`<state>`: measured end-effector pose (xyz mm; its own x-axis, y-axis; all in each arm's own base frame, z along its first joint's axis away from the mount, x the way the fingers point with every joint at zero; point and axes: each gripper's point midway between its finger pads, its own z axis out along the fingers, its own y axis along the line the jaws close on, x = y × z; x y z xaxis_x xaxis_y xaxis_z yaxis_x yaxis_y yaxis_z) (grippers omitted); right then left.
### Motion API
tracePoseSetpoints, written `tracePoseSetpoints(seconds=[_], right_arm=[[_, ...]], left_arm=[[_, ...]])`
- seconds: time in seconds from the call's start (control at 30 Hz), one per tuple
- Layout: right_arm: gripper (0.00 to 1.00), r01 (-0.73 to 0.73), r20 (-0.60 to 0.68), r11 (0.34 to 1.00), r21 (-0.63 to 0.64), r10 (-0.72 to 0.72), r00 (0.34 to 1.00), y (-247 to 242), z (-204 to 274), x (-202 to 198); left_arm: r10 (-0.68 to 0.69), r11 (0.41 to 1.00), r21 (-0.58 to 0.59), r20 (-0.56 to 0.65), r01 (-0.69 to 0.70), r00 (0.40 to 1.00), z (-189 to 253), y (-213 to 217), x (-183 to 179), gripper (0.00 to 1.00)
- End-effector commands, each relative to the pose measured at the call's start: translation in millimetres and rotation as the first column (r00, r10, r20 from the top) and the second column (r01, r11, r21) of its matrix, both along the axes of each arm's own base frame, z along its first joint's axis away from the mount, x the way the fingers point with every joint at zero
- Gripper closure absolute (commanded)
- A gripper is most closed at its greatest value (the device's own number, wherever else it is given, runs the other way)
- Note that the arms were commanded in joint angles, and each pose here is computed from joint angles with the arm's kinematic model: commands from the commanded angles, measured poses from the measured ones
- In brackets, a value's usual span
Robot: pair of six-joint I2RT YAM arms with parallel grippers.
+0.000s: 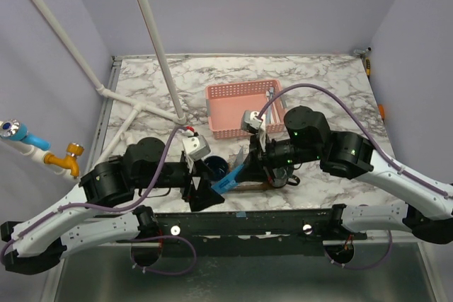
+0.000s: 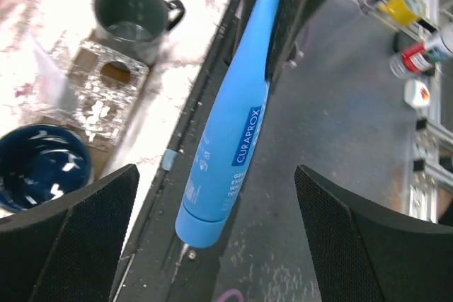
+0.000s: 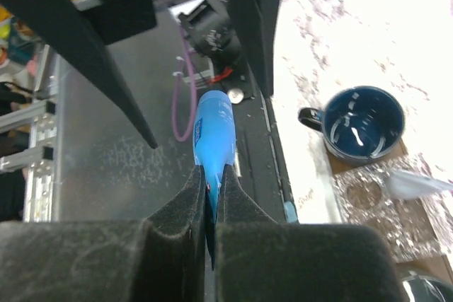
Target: Prepare toiletry sets of a toothbrush and toothpaste on the tray
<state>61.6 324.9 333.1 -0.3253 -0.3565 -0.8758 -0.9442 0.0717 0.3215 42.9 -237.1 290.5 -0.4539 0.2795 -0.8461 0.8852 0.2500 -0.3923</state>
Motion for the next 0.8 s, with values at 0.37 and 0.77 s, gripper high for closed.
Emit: tracePoseSetpoints(seconds=[0.37,0.77], right_arm=[[0.99,0.398,0.019,0.859,-0.321,-0.414,0.91,-46.2,-24.0,46.0],[0.99,0.609,0.128,0.621,-0.494,-0.64,0.757,-81.7,-51.7,73.6]], left_arm=[[0.471,0.882,0.03,-0.002,-0.471,0.882,11.1,35.2,99.3,0.1],[0.587,0.809,0.051,-0.017,-0.586,0.809,-10.7,51.7,129.6,0.1]])
